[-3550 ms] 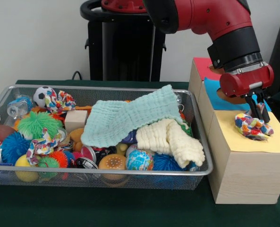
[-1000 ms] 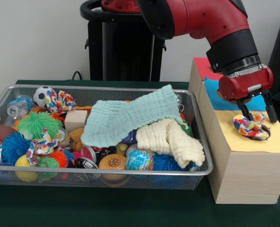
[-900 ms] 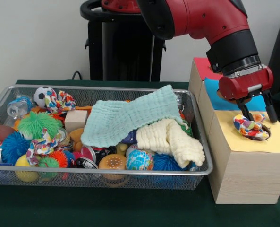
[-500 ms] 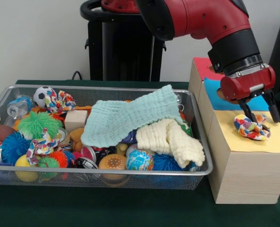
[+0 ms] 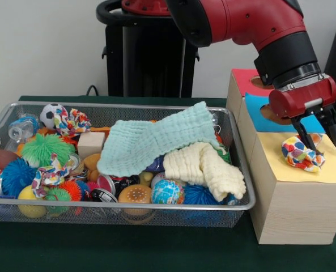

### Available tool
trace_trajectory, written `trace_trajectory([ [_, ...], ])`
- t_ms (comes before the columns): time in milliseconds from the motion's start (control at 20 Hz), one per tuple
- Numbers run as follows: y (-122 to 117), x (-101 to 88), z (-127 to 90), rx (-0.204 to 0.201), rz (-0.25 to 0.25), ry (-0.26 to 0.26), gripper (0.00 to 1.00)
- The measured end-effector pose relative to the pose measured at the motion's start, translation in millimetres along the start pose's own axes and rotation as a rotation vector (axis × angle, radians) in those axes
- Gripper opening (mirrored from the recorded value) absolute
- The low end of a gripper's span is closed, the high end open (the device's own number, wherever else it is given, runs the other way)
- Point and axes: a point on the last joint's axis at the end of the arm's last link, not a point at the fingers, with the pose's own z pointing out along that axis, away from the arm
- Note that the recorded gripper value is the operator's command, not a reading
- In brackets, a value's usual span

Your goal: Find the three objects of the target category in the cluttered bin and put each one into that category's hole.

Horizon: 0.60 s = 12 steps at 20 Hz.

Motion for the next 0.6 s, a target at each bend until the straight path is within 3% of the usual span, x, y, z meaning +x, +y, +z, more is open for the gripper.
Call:
trace_trajectory([
  [600,-2.1,3.3,3.4,0.002,0.013,-0.029,1.00],
])
